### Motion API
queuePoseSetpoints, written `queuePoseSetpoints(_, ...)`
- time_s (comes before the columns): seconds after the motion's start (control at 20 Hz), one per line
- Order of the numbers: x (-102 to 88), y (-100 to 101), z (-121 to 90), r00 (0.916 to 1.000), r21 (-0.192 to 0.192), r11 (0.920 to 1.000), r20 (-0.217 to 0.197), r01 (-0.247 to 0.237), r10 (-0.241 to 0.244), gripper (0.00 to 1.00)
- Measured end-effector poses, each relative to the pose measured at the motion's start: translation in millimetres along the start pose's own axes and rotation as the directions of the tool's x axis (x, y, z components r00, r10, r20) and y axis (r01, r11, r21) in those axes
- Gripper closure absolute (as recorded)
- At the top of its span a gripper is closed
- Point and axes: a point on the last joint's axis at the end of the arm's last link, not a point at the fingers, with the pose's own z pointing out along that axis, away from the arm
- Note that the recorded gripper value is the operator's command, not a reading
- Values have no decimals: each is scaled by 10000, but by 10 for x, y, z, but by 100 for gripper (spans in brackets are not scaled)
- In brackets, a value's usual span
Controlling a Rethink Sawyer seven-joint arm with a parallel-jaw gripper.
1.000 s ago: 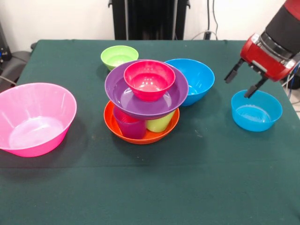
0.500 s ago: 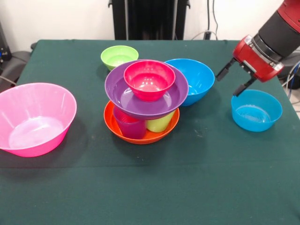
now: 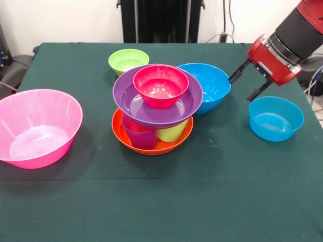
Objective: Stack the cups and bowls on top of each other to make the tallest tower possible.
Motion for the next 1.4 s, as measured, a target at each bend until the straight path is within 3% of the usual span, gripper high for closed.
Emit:
queuePoseSetpoints(0.55, 74, -70, 130, 10000, 341, 9994, -18, 77, -76, 0)
queuePoseSetpoints(1.4, 317, -110, 555, 9990, 939, 9947, -205, 424, -406, 0)
